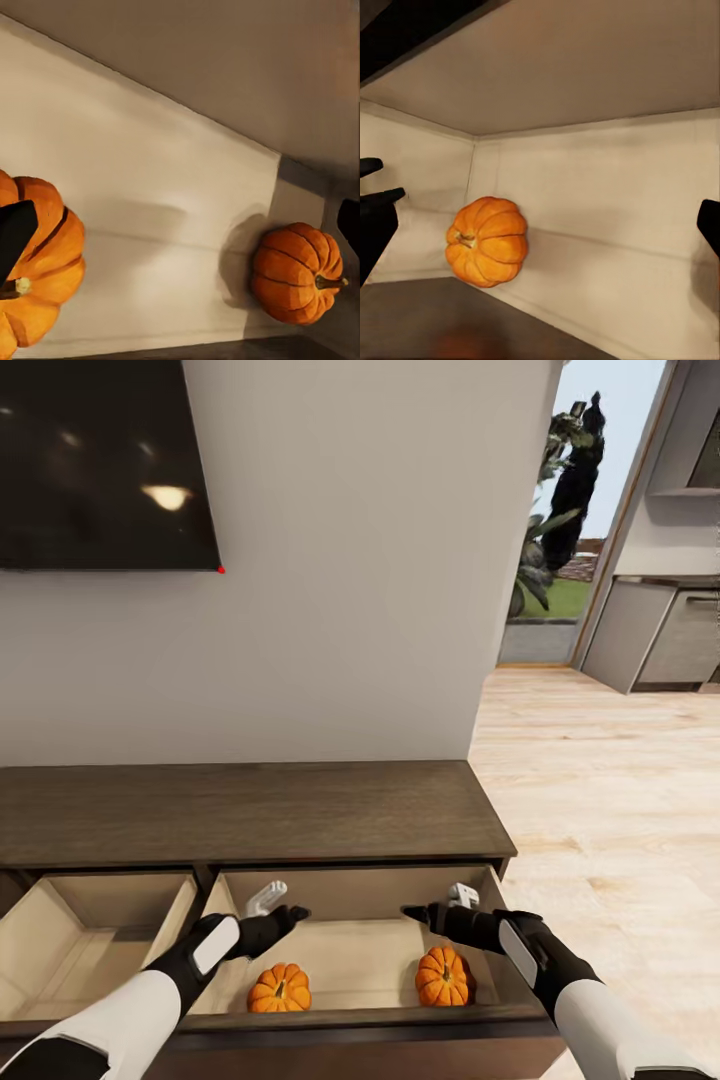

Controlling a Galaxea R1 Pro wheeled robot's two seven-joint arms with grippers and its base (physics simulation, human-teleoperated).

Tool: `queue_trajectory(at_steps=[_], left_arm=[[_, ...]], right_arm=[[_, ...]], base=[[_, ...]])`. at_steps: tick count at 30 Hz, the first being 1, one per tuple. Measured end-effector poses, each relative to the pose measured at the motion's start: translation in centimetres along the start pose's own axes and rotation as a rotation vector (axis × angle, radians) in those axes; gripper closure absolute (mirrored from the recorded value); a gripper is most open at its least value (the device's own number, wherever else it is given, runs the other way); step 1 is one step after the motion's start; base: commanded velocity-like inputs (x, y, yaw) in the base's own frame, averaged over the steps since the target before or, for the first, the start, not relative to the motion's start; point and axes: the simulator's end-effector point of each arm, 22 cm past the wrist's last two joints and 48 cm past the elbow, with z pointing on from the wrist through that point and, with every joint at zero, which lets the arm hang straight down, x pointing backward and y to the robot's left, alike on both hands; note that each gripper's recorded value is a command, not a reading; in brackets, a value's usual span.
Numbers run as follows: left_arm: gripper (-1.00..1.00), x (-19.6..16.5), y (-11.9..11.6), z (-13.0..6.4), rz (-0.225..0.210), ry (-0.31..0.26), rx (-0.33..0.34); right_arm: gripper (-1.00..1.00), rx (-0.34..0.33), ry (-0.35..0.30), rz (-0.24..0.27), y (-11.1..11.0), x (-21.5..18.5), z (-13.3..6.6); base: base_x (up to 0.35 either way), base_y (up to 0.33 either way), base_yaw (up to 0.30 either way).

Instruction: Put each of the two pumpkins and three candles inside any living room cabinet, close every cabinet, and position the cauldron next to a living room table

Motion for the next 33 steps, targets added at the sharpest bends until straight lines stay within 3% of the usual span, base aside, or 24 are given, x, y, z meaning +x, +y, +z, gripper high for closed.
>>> queue_trajectory(at_steps=[3, 5, 20, 24, 33], left_arm=[[-1.0, -0.4, -1.7, -0.7, 0.045, 0.001, 0.079], [-1.0, -0.6, -2.2, -1.1, 0.053, -0.003, 0.096], [-1.0, -3.3, -4.6, -5.6, 0.088, 0.034, 0.183], [-1.0, -2.9, -5.5, -6.5, 0.089, 0.065, 0.199], [-1.0, -3.2, -7.0, -7.8, 0.103, 0.057, 0.218]], right_arm=[[-1.0, -0.048, -0.006, -0.008, 1.4, -0.4, -0.4], [-1.0, -0.065, -0.009, -0.011, 2.0, -0.7, -0.7], [-1.0, -0.06, 0.075, 0.049, 2.9, -0.7, -3.7], [-1.0, -0.043, 0.055, 0.038, 2.2, -2.4, -5.5], [-1.0, -0.056, 0.023, 0.011, 3.3, -4.0, -7.2]], base=[[0.0, 0.0, 0.0], [0.0, 0.0, 0.0], [0.0, 0.0, 0.0], [0.0, 0.0, 0.0], [-0.121, 0.0, 0.0]])
